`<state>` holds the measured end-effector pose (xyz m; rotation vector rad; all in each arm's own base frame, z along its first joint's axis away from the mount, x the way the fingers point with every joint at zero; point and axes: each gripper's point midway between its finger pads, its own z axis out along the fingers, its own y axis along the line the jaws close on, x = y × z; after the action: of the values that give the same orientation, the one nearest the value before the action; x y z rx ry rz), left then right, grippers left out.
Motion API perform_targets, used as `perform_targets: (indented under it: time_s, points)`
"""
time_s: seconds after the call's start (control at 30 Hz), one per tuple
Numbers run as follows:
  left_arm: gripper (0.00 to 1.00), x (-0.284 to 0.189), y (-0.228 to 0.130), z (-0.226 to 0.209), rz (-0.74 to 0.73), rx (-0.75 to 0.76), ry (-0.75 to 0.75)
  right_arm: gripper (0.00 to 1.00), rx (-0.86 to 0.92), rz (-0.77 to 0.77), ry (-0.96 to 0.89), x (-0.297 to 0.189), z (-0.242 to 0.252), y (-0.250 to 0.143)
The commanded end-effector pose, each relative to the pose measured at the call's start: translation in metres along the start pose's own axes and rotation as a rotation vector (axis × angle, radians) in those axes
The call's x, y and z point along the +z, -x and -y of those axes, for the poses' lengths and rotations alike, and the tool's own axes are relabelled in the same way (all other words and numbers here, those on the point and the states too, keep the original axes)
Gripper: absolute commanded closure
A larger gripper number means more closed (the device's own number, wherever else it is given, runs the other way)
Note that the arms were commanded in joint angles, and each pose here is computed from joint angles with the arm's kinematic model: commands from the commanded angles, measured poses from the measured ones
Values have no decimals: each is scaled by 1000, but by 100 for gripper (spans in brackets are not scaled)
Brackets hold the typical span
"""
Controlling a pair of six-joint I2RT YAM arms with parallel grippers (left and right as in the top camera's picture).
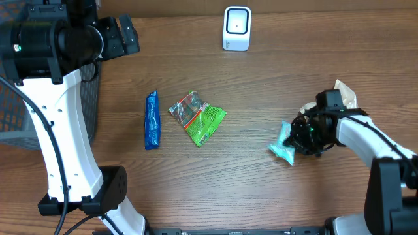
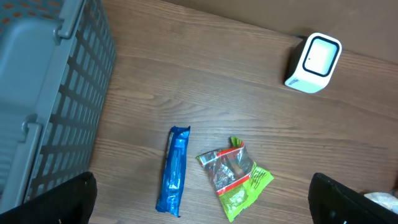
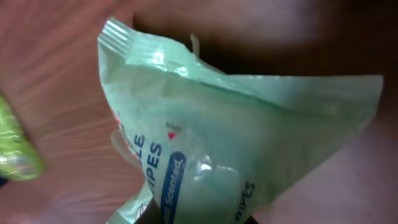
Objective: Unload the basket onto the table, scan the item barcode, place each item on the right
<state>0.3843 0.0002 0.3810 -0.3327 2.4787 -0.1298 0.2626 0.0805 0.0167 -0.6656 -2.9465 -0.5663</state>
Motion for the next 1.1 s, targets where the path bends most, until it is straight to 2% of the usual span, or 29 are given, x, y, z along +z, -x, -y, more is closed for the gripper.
perform_targets:
  time_s: [0.0,0.1,0.27,0.6,0.73,0.87,0.97,1.07]
  points:
    - [0,7,-1,0,-20,-24,-2,96,-45,253,-318,-41,11,31]
    - [0,7,-1,0,-20,-32,-2,96,-84,396,-524,-68,3,33]
    - [0,7,-2,2,-22,-27,-4,96,-156,573,-625,-75,-23,30]
    - [0,13,-3,3,-37,-26,-6,96,-365,619,-901,-40,-23,36]
    - [0,21,-4,5,-58,-27,-14,96,-452,666,-915,-35,-42,27]
    - [0,34,-5,6,-87,-28,-15,85,-511,686,-835,-23,-70,14]
    - [2,41,-6,6,-105,-29,-14,80,-543,624,-775,-8,-79,3]
    - [2,45,-7,9,-117,-30,-28,67,-557,600,-761,-3,-81,-4]
